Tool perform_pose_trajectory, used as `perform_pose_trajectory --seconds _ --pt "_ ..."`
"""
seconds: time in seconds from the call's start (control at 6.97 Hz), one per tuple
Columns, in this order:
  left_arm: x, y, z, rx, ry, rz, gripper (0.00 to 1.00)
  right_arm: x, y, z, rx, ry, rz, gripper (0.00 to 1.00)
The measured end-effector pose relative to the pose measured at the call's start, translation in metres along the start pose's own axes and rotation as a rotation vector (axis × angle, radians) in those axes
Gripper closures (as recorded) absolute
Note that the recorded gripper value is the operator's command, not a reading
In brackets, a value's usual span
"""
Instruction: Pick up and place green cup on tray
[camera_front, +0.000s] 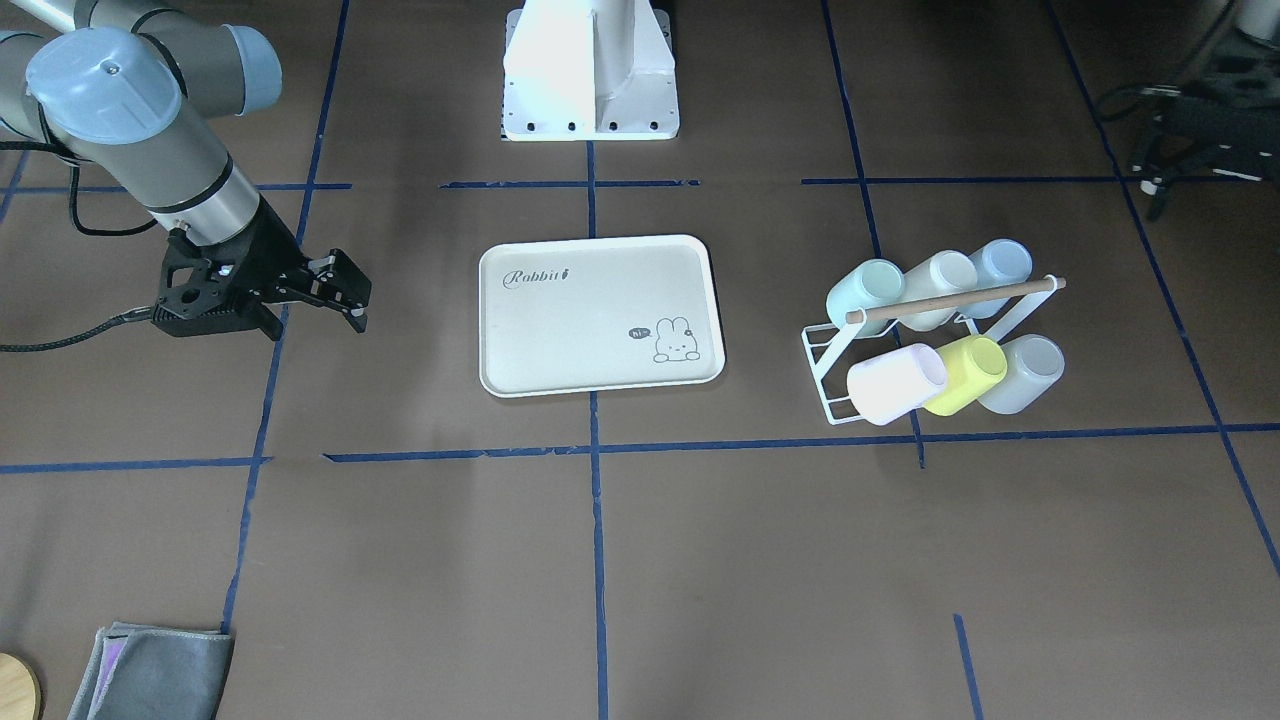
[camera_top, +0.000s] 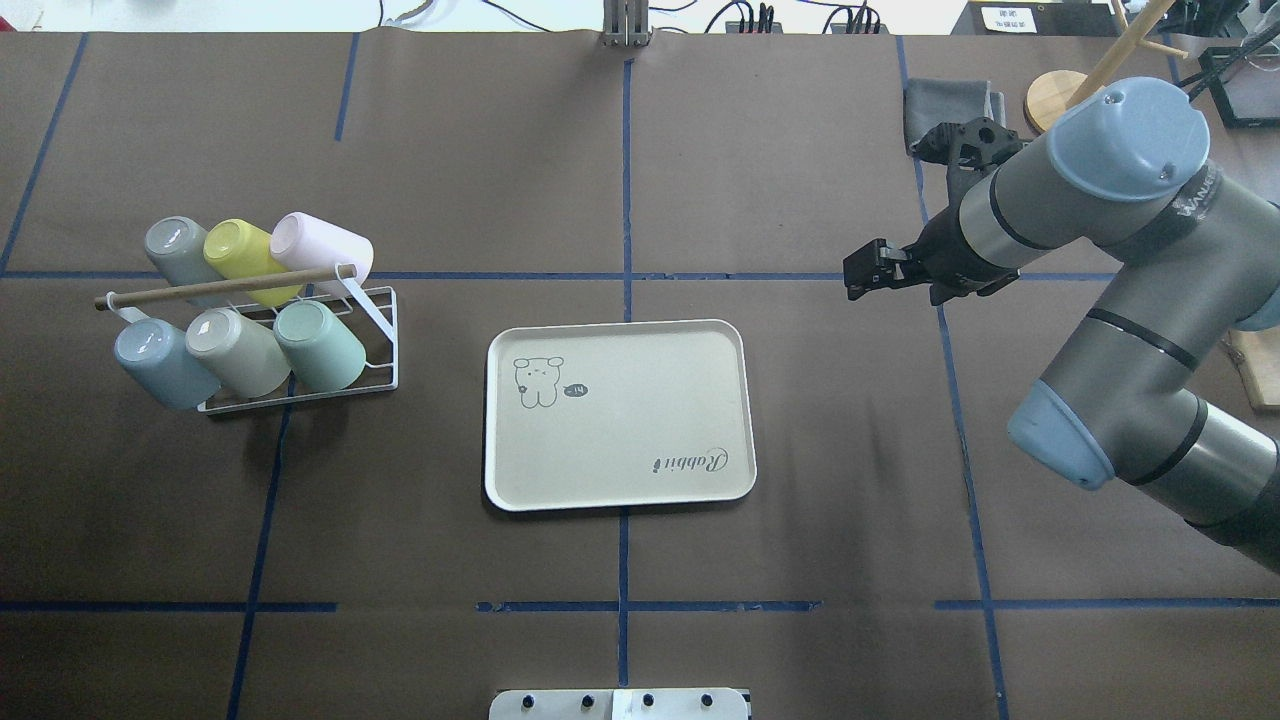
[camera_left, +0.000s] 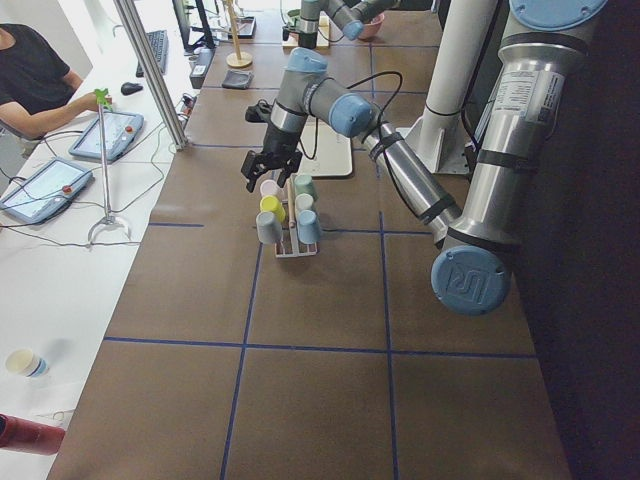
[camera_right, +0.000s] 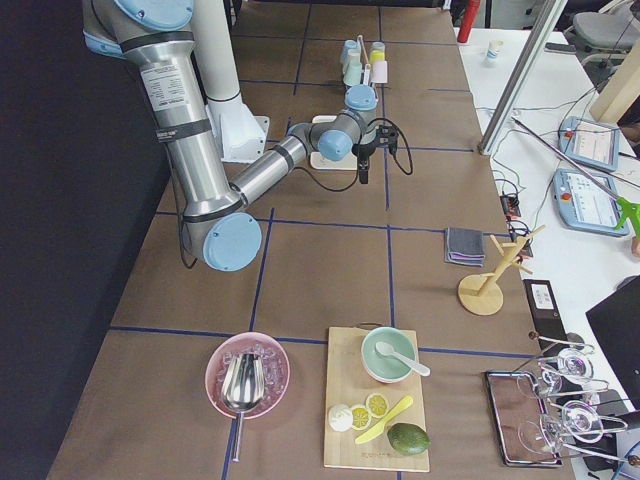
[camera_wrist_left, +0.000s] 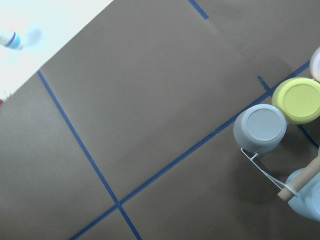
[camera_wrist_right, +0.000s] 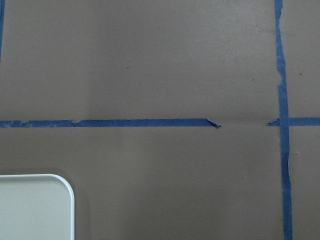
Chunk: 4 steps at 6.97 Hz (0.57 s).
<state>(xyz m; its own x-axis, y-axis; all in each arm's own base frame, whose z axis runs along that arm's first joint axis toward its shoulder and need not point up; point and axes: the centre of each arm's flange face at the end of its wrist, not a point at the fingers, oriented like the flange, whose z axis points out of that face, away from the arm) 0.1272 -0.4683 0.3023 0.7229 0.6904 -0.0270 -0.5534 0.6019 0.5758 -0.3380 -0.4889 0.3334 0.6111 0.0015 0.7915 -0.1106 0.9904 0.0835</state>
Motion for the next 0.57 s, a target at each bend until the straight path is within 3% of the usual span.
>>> perform_pose_trajectory --seconds 0.29,0.57 --pt "0.076 -0.022 -0.015 -0.065 -0.168 0.256 0.01 0.009 -0.003 -0.001 -0.008 0.003 0.005 0.00" --pt "0.119 -0.037 -0.032 -0.061 -0.231 0.395 0.00 0.013 -0.003 0.000 -0.013 0.005 0.011 0.00"
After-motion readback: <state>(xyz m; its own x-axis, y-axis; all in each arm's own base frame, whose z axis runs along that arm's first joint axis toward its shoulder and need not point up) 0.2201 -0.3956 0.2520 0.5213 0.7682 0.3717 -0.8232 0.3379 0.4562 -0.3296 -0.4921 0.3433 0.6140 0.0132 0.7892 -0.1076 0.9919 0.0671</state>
